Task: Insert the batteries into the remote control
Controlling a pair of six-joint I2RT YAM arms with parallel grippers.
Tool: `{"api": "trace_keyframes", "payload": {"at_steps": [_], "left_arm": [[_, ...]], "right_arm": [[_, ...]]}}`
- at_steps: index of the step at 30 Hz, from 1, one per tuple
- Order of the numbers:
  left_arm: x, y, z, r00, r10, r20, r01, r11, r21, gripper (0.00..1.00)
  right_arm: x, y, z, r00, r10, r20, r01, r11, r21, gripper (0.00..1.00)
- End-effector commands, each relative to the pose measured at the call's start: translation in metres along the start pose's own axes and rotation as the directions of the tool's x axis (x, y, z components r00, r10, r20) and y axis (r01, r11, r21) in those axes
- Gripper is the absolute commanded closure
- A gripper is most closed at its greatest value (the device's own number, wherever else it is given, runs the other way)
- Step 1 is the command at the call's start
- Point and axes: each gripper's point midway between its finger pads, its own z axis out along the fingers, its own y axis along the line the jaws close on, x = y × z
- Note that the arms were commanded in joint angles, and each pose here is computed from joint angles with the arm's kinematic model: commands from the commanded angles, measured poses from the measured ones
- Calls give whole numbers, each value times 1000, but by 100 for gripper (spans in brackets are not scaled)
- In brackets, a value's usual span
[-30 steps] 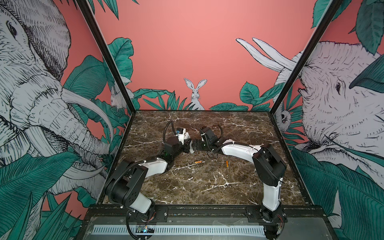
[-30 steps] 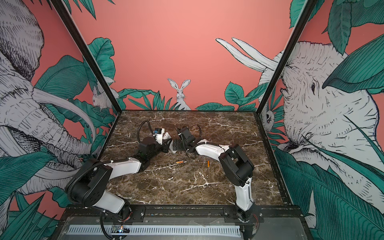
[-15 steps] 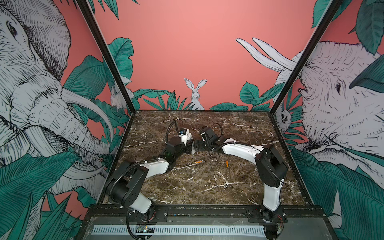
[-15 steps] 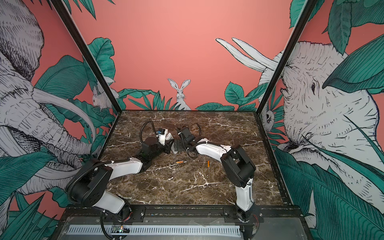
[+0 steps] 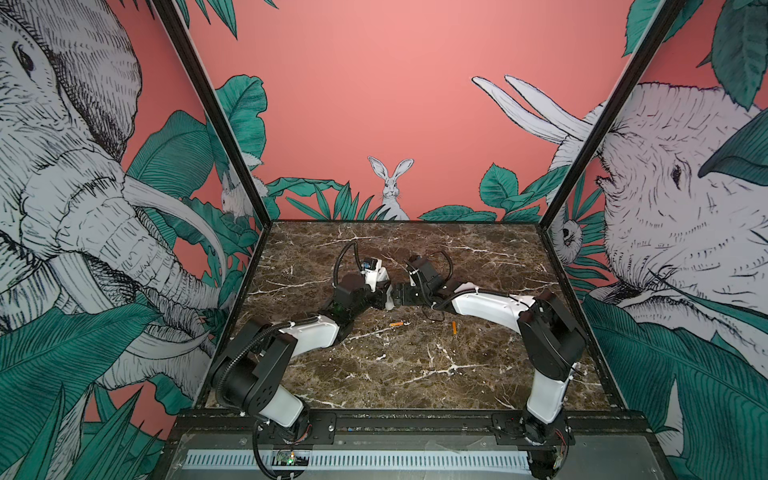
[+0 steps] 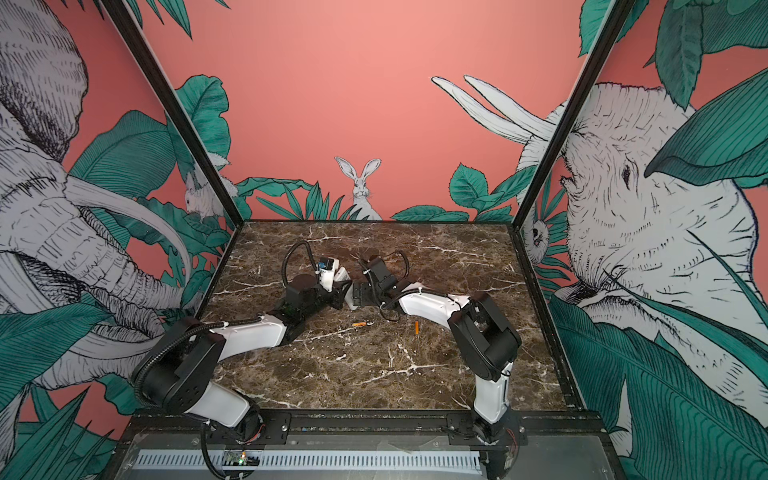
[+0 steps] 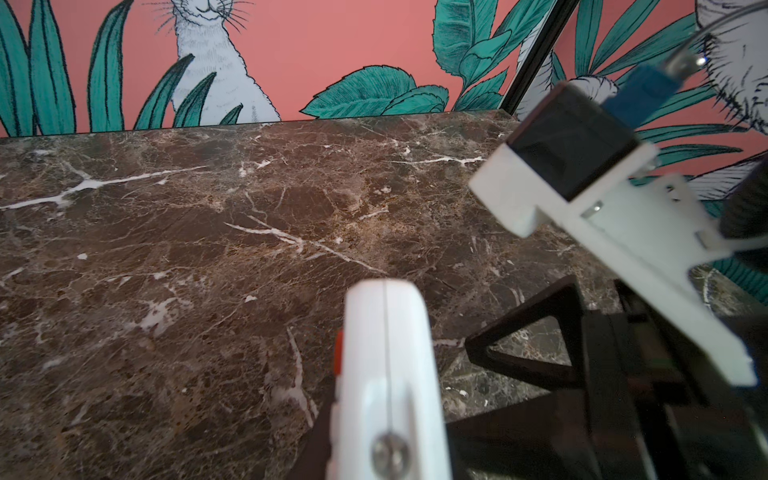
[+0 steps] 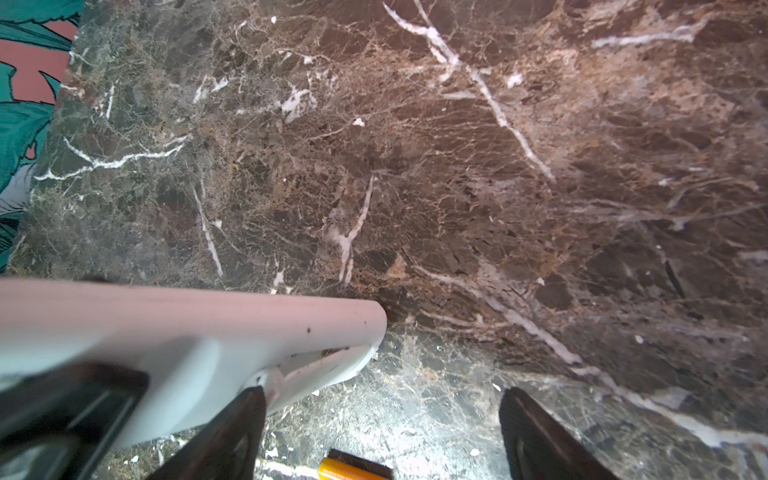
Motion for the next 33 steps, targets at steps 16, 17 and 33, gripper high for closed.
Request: {"api": "trace_keyframes", "payload": {"at_steps": [16,17,33], "left_arm": [[9,-4,3,999,-3,-54,4,1000,11,86],[8,-4,3,999,-3,-53,4,1000,12,86],[9,-4,2,998,4,-62,-3,1000,12,85]], "right_arm": [[-2,-4,-16,998,42,46,-39,997,-62,14],[-3,-2,-16,998,41,49,-37,997,-74,14],[-26,15,-14,994,40,104,-21,984,-178,13]]}}
